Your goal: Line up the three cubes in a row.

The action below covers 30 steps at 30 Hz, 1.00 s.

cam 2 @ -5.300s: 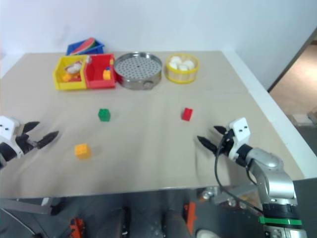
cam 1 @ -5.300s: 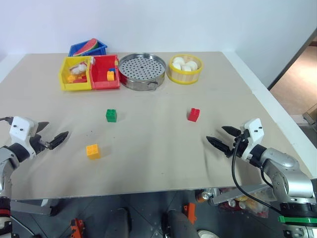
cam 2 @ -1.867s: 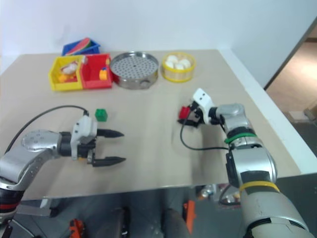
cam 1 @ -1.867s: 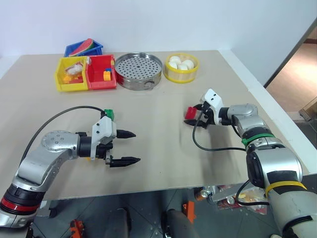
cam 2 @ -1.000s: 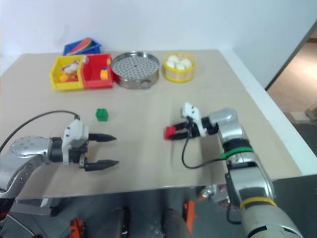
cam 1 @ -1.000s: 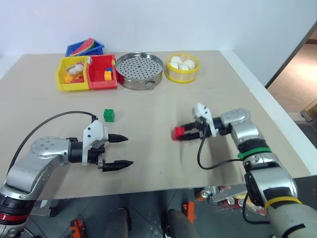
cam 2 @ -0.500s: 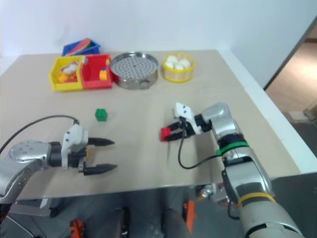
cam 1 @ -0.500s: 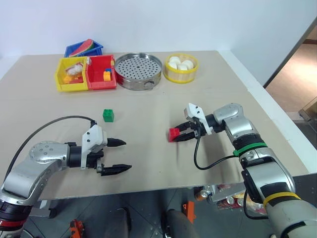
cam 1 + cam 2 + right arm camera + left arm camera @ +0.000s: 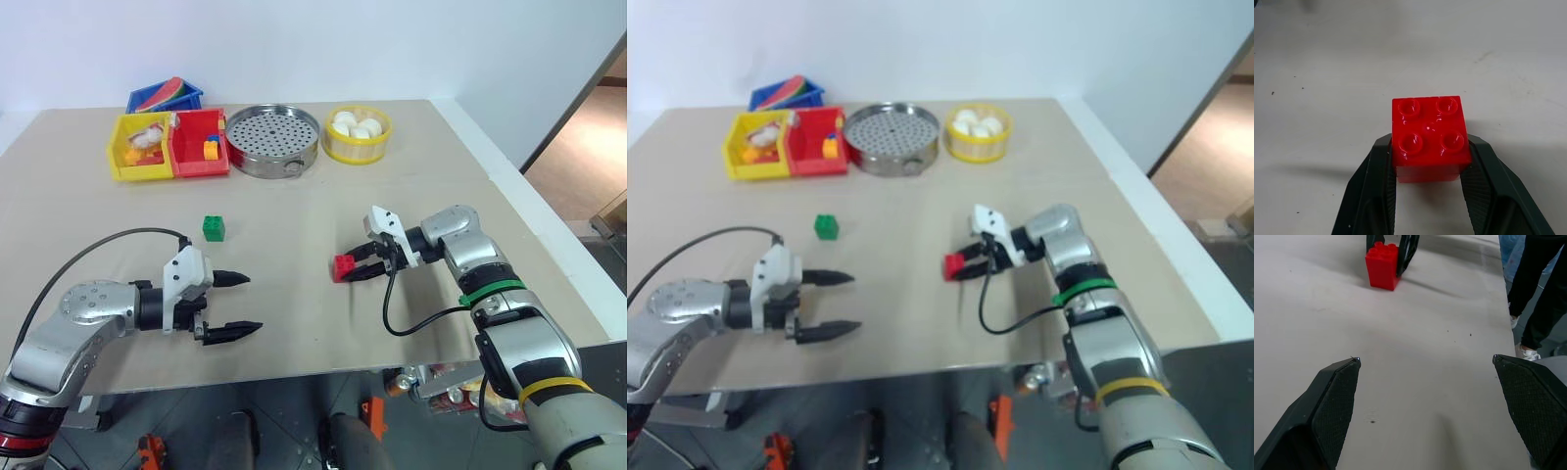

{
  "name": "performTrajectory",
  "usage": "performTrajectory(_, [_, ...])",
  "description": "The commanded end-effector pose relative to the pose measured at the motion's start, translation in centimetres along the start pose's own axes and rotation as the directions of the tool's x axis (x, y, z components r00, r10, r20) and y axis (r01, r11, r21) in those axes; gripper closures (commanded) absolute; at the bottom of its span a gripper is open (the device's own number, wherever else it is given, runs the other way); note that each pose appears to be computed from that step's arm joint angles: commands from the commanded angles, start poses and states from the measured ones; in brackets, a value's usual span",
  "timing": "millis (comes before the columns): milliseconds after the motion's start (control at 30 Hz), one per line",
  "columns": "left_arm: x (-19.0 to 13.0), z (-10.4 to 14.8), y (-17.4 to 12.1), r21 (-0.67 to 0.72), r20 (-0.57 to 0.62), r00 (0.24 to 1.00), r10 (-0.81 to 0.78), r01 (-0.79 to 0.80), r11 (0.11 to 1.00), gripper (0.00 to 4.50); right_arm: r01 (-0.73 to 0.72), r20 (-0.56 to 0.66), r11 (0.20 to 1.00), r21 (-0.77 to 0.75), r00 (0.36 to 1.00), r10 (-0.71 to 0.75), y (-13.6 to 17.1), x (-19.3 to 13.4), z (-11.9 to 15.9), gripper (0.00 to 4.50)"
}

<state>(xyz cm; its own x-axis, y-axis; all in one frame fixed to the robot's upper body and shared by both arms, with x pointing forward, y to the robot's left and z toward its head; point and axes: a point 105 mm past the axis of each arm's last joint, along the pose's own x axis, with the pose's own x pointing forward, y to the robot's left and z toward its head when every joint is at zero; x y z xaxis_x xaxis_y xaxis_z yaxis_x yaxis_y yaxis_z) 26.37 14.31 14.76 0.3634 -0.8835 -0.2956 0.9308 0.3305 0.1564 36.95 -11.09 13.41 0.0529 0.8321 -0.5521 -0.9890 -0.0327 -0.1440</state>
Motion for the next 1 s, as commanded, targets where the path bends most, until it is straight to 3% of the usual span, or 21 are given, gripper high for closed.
performTrajectory(33, [-0.3,1.6,1.1,0.098,0.072,0.995,0.068,-0.075,0.992,0.0,-0.062,0.013,0.997,-0.035,0.998,0.063,0.7,-0.4,1.0,3.25])
performTrajectory(333, [0.6,2.6,2.0,0.193,0.172,0.976,0.131,-0.164,0.967,0.0,-0.071,0.026,0.997,0.019,0.997,0.07,0.9,-0.5,0.6,3.25])
performTrajectory(700, [0.6,2.1,1.8,0.16,0.163,0.978,0.134,-0.16,0.974,0.0,-0.042,0.026,0.999,0.02,0.999,0.041,0.4,-0.4,0.1,3.25])
performTrajectory(767, [0.7,2.0,1.7,0.154,0.152,0.98,0.126,-0.15,0.977,0.0,-0.047,0.007,0.998,0.035,0.999,0.047,0.5,-0.5,-0.3,2.15])
performTrajectory(800, [0.7,1.9,1.6,0.151,0.149,0.981,0.124,-0.147,0.977,0.0,-0.04,0.006,0.999,0.014,0.999,0.04,0.4,-0.5,-0.3,2.15])
performTrajectory(867, [0.7,1.8,1.6,0.15,0.143,0.982,0.123,-0.144,0.978,0.0,-0.033,0.012,0.999,-0.003,0.999,0.033,0.4,-0.4,-0.2,1.19])
performTrajectory(967, [0.6,1.7,1.6,0.147,0.133,0.983,0.124,-0.143,0.979,0.0,-0.029,0.029,1.0,-0.011,0.999,0.029,0.3,-0.5,0.1,0.17])
performTrajectory(1000, [0.5,1.7,1.6,0.147,0.13,0.984,0.124,-0.143,0.979,0.0,-0.025,0.033,0.999,-0.023,0.999,0.026,0.3,-0.6,0.2,0.03])
